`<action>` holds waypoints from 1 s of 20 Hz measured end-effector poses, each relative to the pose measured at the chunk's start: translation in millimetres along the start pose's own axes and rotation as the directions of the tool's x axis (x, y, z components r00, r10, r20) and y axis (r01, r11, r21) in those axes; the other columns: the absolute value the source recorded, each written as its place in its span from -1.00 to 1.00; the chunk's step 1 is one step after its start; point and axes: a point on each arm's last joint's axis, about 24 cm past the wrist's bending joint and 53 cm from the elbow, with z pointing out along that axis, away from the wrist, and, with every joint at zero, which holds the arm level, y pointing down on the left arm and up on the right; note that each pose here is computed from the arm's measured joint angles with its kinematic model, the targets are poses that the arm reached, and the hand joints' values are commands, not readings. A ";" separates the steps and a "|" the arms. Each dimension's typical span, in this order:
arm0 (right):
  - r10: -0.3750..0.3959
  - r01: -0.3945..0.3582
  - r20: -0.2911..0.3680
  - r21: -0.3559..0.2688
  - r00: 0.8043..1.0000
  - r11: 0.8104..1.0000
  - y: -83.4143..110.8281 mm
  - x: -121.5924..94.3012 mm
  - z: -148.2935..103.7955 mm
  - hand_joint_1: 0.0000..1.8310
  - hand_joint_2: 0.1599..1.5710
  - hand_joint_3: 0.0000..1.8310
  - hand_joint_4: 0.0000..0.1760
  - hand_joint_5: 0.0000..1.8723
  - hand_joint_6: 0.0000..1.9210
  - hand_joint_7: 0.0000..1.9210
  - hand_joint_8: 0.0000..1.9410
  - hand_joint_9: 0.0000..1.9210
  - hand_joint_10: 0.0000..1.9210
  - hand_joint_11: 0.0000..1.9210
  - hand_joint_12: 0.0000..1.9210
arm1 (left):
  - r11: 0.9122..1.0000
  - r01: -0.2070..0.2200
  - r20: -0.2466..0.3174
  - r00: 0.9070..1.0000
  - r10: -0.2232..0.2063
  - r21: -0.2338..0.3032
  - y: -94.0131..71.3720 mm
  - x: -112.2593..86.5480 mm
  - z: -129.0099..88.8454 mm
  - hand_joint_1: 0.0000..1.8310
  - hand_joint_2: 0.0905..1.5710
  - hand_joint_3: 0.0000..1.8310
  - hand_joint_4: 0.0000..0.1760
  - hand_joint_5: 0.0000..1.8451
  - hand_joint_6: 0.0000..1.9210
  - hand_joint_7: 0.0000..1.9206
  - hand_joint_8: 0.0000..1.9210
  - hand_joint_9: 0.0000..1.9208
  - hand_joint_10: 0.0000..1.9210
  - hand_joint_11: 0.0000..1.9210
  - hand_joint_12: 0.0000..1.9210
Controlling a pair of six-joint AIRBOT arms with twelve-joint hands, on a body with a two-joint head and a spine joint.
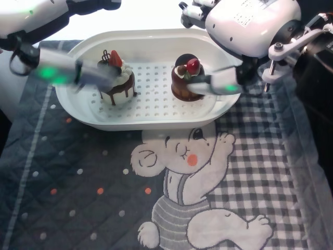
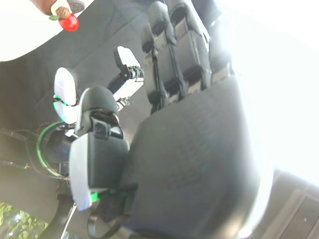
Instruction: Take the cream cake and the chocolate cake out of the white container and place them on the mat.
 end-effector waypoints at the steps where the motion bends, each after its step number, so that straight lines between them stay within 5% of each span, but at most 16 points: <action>1: 0.009 -0.009 -0.010 0.006 1.000 1.000 -2.2 2.3 0.0 -0.05 -0.13 -0.99 -1.00 -0.54 -0.99 -0.60 -1.00 -0.65 -0.87 -1.00 0.21 | 1.000 0.009 0.001 1.000 -0.009 -0.004 1.2 -0.3 0.0 -0.19 0.06 -0.99 -0.92 -0.73 -0.96 -0.83 -1.00 -0.90 -0.96 -1.00 -0.09; 4: 0.011 -0.011 -0.010 0.008 1.000 1.000 -3.3 4.0 3.0 0.00 -0.10 -0.98 -1.00 -0.54 -1.00 -0.63 -1.00 -0.68 -0.90 -1.00 0.21 | 1.000 0.012 -0.003 1.000 -0.012 -0.009 3.3 1.2 1.9 -0.19 0.04 -1.00 -0.67 -0.79 -1.00 -0.85 -1.00 -0.87 -0.96 -1.00 0.02; 7: 0.035 -0.034 -0.022 0.010 0.999 0.999 -1.1 13.2 11.1 0.00 -0.12 -1.00 -1.00 -0.54 -1.00 -0.63 -1.00 -0.68 -0.92 -1.00 0.29 | 0.999 0.023 -0.033 0.999 -0.024 -0.024 9.7 12.0 14.8 -0.13 0.07 -0.99 -1.00 -0.70 -0.98 -0.74 -0.98 -0.73 -0.92 -1.00 0.18; 13: 0.106 -0.102 -0.056 0.062 0.993 0.993 -13.6 31.8 25.1 -0.05 -0.10 -0.99 -1.00 -0.58 -1.00 -0.66 -1.00 -0.70 -0.97 -1.00 0.15 | 0.996 0.062 -0.095 0.993 -0.068 -0.066 22.3 33.8 27.0 -0.11 0.07 -1.00 -1.00 -0.65 -0.99 -0.58 -0.96 -0.53 -0.83 -0.99 0.51; 20: 0.149 -0.141 -0.126 0.071 0.981 0.988 -8.0 59.4 36.6 -0.01 -0.06 -1.00 -1.00 -0.51 -0.98 -0.56 -0.99 -0.56 -0.96 -1.00 0.32 | 0.990 0.094 -0.171 0.979 -0.111 -0.103 30.6 68.1 35.2 -0.05 0.03 -1.00 -1.00 -0.63 -0.99 -0.57 -0.98 -0.59 -0.85 -1.00 0.42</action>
